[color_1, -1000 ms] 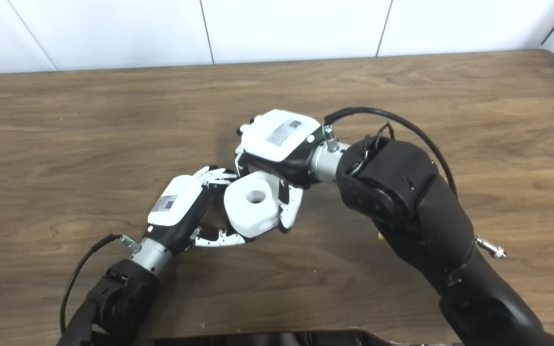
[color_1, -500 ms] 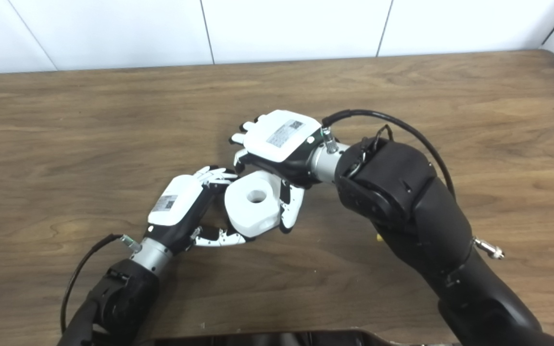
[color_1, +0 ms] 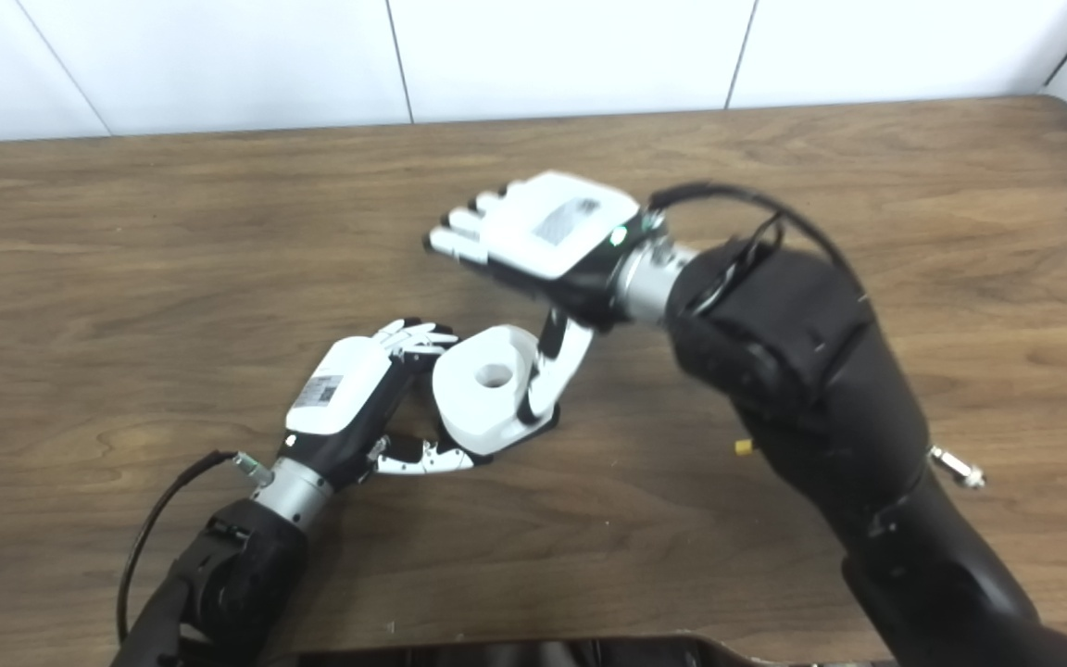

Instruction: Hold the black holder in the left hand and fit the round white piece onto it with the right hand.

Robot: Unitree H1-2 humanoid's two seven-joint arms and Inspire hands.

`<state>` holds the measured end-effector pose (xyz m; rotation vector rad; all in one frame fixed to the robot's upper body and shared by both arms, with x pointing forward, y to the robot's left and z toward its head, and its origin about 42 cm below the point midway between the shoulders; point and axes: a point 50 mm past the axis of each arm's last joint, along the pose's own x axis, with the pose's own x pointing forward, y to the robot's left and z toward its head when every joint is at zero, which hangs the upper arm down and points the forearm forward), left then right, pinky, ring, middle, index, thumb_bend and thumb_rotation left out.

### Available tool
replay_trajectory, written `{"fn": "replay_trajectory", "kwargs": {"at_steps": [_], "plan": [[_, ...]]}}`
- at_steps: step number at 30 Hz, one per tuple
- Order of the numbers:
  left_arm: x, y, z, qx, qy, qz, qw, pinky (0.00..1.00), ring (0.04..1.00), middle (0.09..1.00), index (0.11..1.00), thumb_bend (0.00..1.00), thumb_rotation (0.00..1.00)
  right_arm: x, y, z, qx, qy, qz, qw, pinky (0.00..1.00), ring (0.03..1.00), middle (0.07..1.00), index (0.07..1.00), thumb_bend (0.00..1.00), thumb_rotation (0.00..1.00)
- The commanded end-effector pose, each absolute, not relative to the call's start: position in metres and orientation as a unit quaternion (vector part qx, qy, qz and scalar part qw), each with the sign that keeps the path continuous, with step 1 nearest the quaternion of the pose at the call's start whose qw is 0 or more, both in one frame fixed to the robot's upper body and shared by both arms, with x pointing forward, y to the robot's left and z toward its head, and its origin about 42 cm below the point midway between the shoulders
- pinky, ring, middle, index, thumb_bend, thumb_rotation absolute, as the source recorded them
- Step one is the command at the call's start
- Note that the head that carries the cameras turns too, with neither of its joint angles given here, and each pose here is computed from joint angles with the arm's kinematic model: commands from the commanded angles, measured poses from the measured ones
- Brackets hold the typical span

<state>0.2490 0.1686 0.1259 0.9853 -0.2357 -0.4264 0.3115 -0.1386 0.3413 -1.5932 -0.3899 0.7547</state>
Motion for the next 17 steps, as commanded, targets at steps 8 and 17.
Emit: {"fn": "replay_trajectory", "kwargs": {"at_steps": [8, 17], "plan": [[0.241, 0.182, 0.101, 0.490, -0.039, -0.228, 0.841, 0.91, 0.843, 0.771, 0.484, 0.52, 0.06, 0.342, -0.171, 0.399, -0.669, -0.094, 0.342, 0.653, 1.00, 1.000, 1.000, 1.000, 1.00, 0.50], [0.240, 0.183, 0.103, 0.485, -0.033, -0.228, 0.844, 0.92, 0.845, 0.774, 0.484, 0.52, 0.06, 0.368, -0.202, 0.406, -0.602, -0.063, 0.342, 0.719, 0.91, 1.000, 1.000, 1.000, 1.00, 0.59]]}}
